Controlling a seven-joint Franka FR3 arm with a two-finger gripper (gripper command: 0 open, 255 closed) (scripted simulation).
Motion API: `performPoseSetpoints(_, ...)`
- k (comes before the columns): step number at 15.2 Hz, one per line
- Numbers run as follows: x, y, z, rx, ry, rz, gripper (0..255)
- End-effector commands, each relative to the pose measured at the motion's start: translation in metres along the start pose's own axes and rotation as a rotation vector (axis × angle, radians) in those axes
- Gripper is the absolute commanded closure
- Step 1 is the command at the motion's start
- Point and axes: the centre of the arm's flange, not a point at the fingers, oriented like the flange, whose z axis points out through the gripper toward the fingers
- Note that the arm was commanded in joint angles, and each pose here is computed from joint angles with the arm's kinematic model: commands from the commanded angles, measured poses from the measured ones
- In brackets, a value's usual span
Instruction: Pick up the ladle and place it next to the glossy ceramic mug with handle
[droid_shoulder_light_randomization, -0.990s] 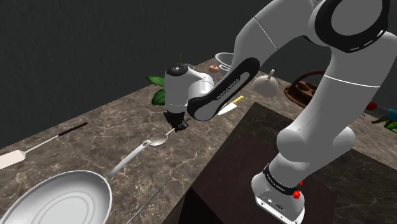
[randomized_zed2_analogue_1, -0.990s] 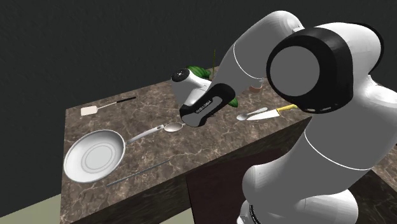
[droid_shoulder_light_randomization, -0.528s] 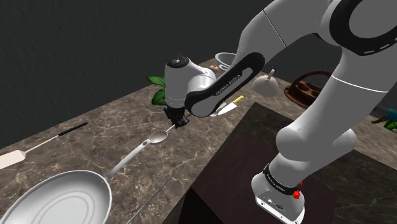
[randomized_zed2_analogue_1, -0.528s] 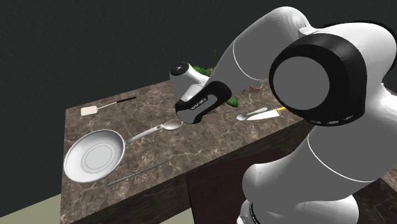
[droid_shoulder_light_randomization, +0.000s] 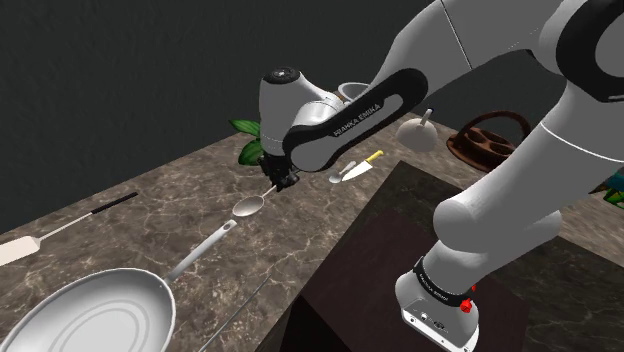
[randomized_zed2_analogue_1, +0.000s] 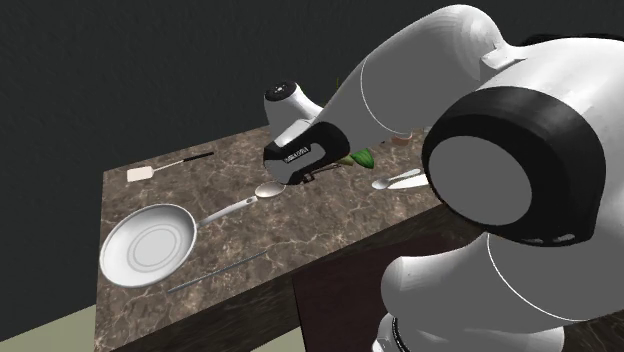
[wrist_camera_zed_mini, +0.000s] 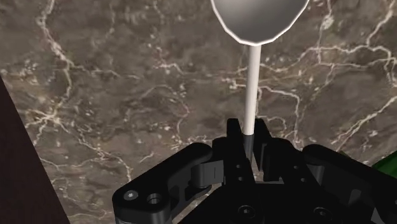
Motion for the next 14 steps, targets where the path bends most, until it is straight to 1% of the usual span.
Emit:
performPoseSetpoints(1, 0.003, 0.0, -0.01, -0.001, -0.002, 0.0, 255)
performPoseSetpoints(14, 0.014, -0.005, -0.078, -0.001, -0.002, 0.0, 255)
